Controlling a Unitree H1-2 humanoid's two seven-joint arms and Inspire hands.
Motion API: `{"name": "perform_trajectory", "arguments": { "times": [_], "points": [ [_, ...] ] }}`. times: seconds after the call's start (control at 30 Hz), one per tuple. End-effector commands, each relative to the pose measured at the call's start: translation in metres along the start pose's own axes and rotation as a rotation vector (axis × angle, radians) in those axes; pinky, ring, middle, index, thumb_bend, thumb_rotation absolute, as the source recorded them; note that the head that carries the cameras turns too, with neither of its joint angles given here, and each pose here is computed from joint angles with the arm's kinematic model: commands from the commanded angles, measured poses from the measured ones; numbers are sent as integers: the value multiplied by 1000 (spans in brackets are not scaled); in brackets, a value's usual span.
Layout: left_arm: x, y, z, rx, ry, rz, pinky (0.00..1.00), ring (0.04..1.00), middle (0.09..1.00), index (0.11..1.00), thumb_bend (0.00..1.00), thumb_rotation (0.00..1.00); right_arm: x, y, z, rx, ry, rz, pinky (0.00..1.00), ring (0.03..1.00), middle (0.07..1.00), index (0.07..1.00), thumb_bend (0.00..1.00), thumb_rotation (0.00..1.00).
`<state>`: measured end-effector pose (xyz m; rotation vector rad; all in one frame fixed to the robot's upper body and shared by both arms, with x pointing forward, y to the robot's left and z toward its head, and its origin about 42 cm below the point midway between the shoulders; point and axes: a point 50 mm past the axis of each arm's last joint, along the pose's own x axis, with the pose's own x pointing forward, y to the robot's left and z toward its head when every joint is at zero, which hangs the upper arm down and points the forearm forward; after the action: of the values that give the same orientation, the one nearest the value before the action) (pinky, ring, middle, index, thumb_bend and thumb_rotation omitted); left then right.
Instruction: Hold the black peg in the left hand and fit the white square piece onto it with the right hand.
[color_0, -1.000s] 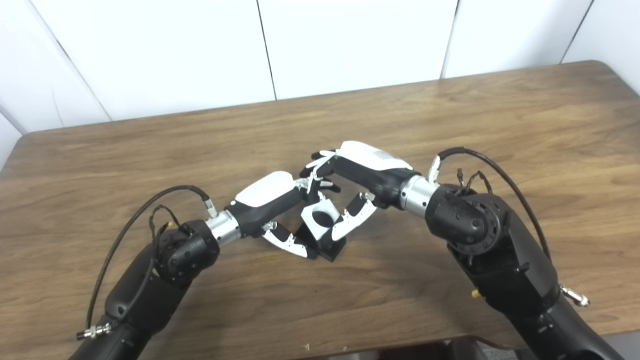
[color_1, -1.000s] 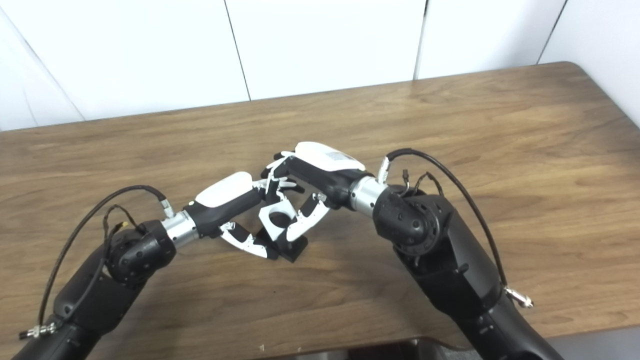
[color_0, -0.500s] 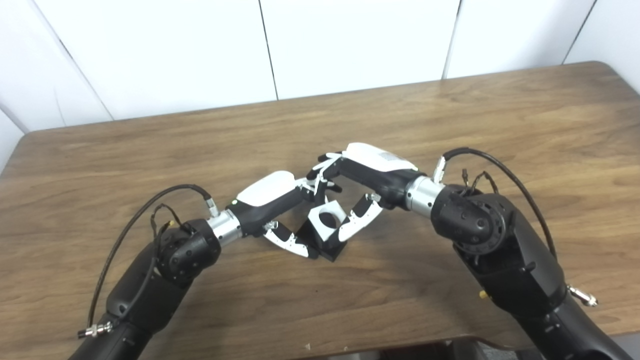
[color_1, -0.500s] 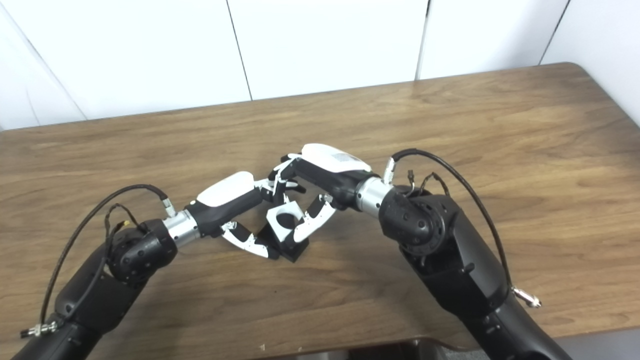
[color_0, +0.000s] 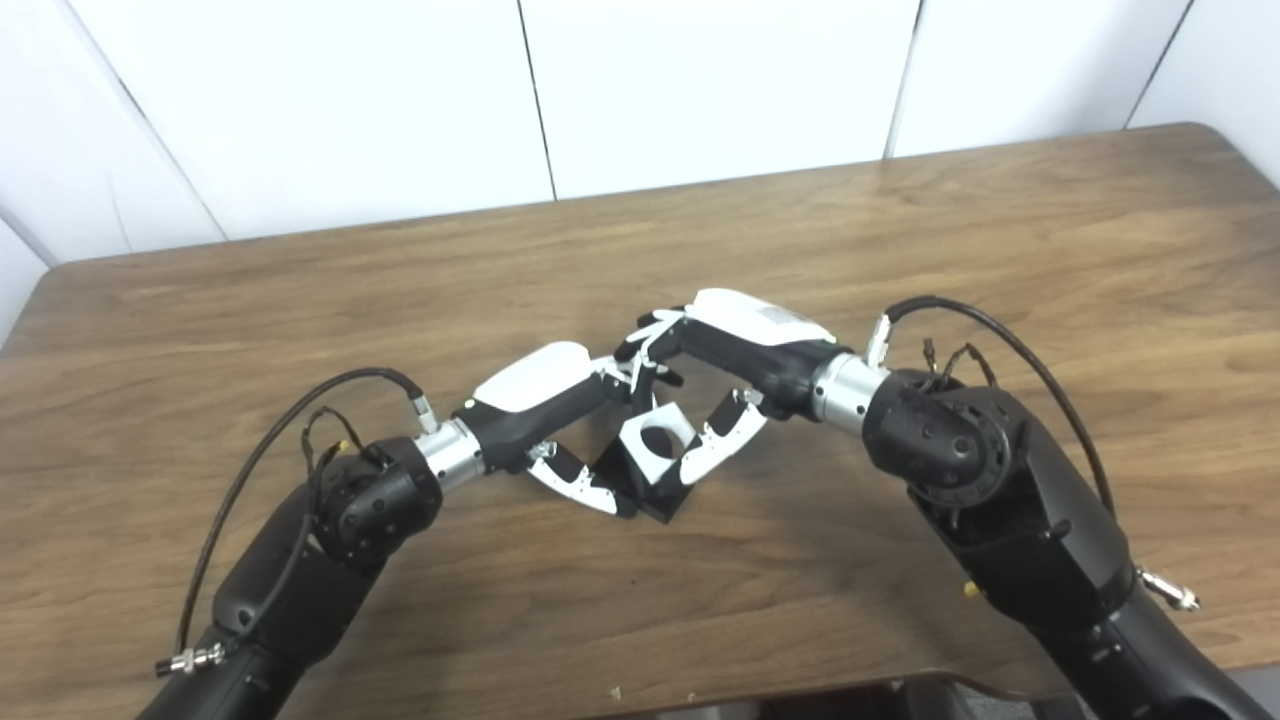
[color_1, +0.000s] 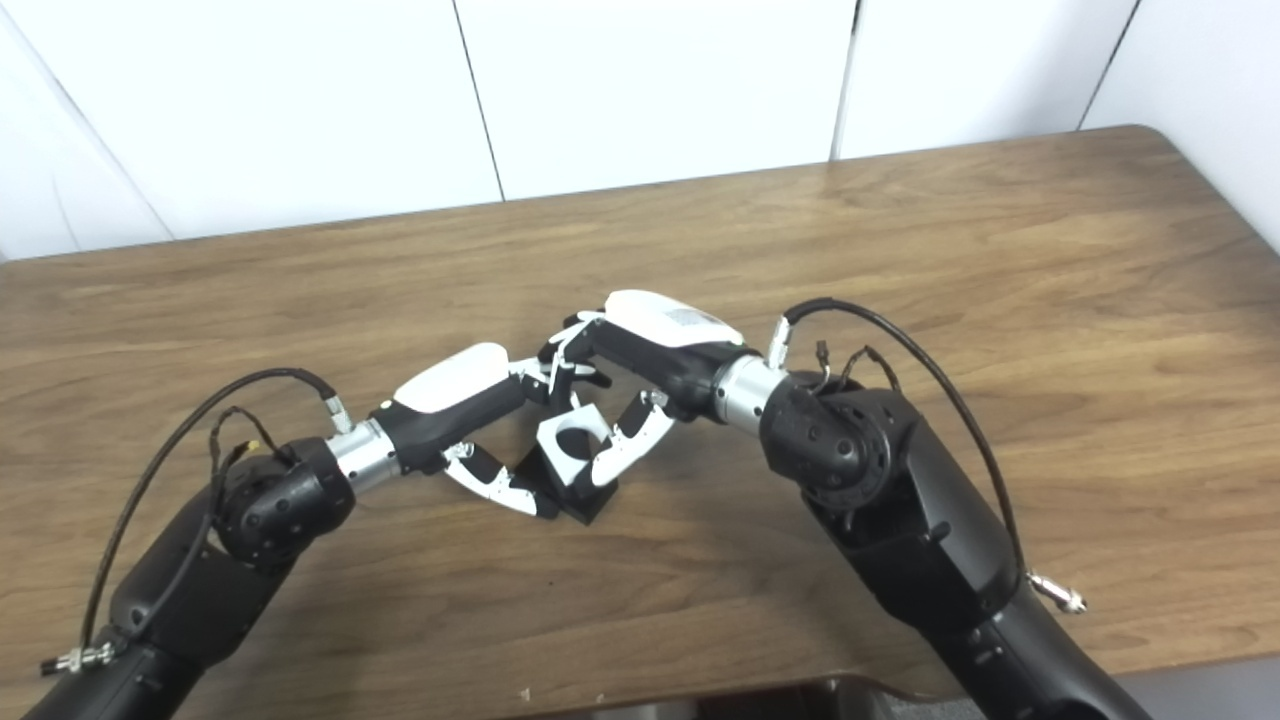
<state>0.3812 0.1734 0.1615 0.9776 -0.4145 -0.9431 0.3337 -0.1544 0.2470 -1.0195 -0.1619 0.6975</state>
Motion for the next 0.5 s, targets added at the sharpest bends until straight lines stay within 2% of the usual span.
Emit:
{"name": "perform_trajectory", "arguments": {
  "times": [0.0, 0.47],
  "points": [
    [-9, -12, -10, 38, 90, -105, 851, 931, 899, 493, 519, 80, 3, -10, 7, -22, -40, -48, 1000, 955, 835, 480, 519, 142],
    [-8, -13, -8, 45, 82, -98, 844, 928, 895, 494, 519, 80, 14, 2, 6, -8, -42, -56, 1000, 958, 838, 480, 518, 143]
  ]
}}
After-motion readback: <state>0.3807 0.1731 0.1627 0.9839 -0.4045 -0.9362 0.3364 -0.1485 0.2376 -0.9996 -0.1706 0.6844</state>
